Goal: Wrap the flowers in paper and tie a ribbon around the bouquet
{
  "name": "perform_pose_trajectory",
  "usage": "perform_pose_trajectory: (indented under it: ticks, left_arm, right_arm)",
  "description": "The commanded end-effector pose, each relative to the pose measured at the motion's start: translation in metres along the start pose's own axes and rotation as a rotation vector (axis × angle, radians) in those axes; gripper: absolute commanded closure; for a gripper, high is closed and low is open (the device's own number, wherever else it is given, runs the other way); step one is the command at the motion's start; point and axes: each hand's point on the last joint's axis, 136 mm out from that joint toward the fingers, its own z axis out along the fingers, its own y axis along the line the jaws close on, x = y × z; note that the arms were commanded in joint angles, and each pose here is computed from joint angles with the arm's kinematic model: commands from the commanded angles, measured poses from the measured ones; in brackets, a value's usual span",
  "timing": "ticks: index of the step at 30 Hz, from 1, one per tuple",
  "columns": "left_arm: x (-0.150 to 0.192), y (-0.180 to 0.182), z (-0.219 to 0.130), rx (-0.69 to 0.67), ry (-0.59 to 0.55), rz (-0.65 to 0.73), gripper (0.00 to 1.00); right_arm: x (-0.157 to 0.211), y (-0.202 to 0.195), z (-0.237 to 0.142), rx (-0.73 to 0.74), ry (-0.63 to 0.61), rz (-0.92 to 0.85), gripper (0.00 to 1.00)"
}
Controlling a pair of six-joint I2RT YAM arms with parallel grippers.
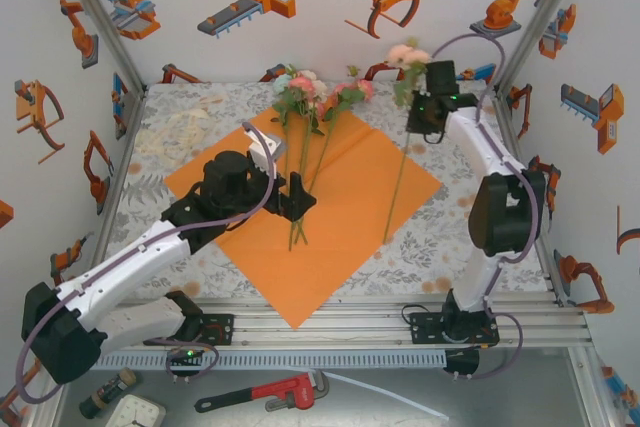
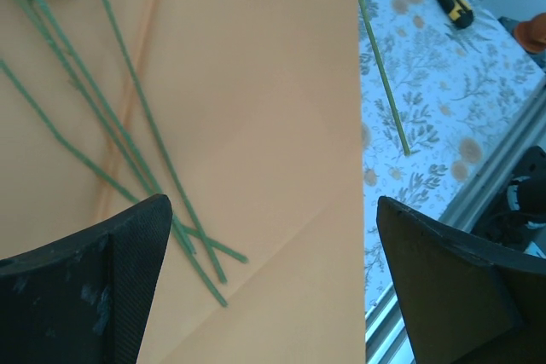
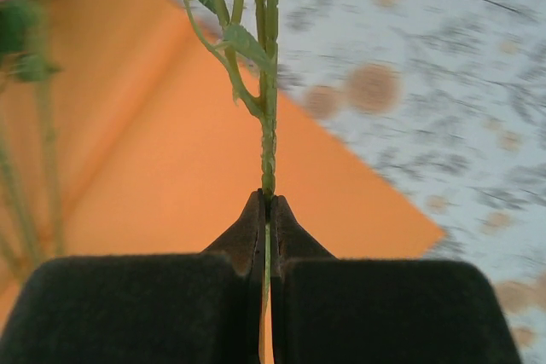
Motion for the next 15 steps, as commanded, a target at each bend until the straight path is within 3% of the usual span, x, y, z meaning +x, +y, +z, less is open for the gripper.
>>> perform_pose_trajectory:
  ticks: [1, 8, 15]
  left_arm:
    - [-0.005, 0.014, -0.012, -0.083, -0.027, -0.022, 0.03]
    - [-0.005, 0.018, -0.024, -0.108, -0.047, -0.033, 0.03]
    - [-0.006, 0.019, -0.033, -0.116, -0.063, -0.034, 0.03]
  right_arm:
    - [0.007, 0.075, 0.004, -0.147, 0.023, 0.003, 1.0]
    - [0.027, 0.192, 0.054, -0.28, 0.065, -0.012, 1.0]
    - [0.054, 0.217, 0.121, -0.254, 0.12, -0.007, 1.0]
